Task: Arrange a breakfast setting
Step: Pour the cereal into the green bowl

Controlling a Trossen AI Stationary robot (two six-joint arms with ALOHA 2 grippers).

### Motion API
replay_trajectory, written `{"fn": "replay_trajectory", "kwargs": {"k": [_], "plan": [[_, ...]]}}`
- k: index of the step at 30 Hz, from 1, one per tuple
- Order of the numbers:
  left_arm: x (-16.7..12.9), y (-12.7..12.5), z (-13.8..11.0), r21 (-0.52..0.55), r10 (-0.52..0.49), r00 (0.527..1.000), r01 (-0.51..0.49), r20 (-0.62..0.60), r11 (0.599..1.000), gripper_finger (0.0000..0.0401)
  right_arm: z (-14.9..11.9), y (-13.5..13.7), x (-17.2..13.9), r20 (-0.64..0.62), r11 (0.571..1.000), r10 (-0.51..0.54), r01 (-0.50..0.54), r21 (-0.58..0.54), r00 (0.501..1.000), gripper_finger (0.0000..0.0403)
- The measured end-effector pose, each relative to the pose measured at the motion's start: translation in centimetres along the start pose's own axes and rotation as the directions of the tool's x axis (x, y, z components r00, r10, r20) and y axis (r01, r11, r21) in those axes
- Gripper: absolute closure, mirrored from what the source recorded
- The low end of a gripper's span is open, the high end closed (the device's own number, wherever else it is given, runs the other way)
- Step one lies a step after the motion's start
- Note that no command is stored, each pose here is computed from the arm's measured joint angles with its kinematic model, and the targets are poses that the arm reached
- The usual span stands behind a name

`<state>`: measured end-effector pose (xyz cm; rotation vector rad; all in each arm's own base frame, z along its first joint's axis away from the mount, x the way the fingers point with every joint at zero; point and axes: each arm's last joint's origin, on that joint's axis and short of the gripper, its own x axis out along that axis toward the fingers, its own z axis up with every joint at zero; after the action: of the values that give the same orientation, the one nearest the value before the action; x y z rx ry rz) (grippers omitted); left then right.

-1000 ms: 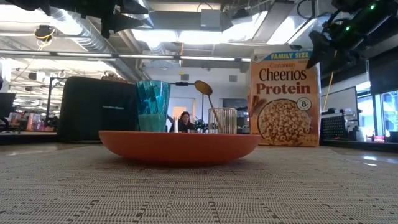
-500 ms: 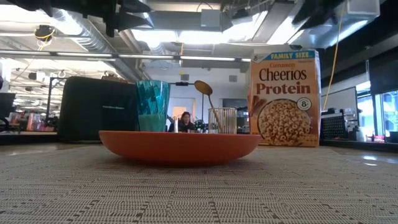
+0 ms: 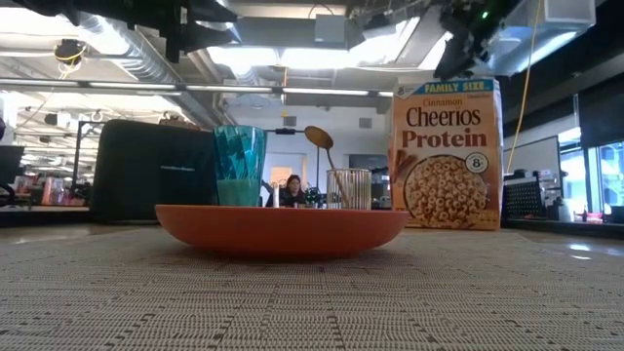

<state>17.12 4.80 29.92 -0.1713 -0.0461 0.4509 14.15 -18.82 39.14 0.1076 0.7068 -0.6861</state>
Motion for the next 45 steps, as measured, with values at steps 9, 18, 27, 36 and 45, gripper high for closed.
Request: {"fn": "replay_trajectory", "kwargs": {"k": [9,18,27,36,45], "plan": [[0.0,0.2,-0.3,0.009,0.05,0.998,-0.05,-0.022,0.999,0.0181,-0.8,-0.3,2.8,-0.158,1.0,0.003,0.0,0.018,0.987,0.0287],[0.0,0.2,-0.3,0.011,0.066,0.998,-0.066,-0.024,0.998,0.0181,-1.0,0.1,2.6,-0.156,0.994,0.095,-0.085,0.069,0.983,0.0399],[-0.1,-0.3,2.2,0.027,0.011,0.998,-0.013,0.06,1.0,0.0177,1.5,0.9,-5.0,0.152,0.977,0.198,-0.207,0.05,0.968,0.0402],[1.1,-0.9,6.4,0.148,-0.002,1.0,-0.002,0.026,0.989,0.0092,3.8,2.1,-12.5,0.36,0.951,0.291,-0.308,-0.012,0.886,0.0403],[3.3,-2.1,5.8,0.136,-0.087,0.994,0.096,-0.073,0.986,0.0074,0.3,5.2,-9.5,-0.108,0.971,0.238,-0.241,-0.007,0.965,0.0403]]}}
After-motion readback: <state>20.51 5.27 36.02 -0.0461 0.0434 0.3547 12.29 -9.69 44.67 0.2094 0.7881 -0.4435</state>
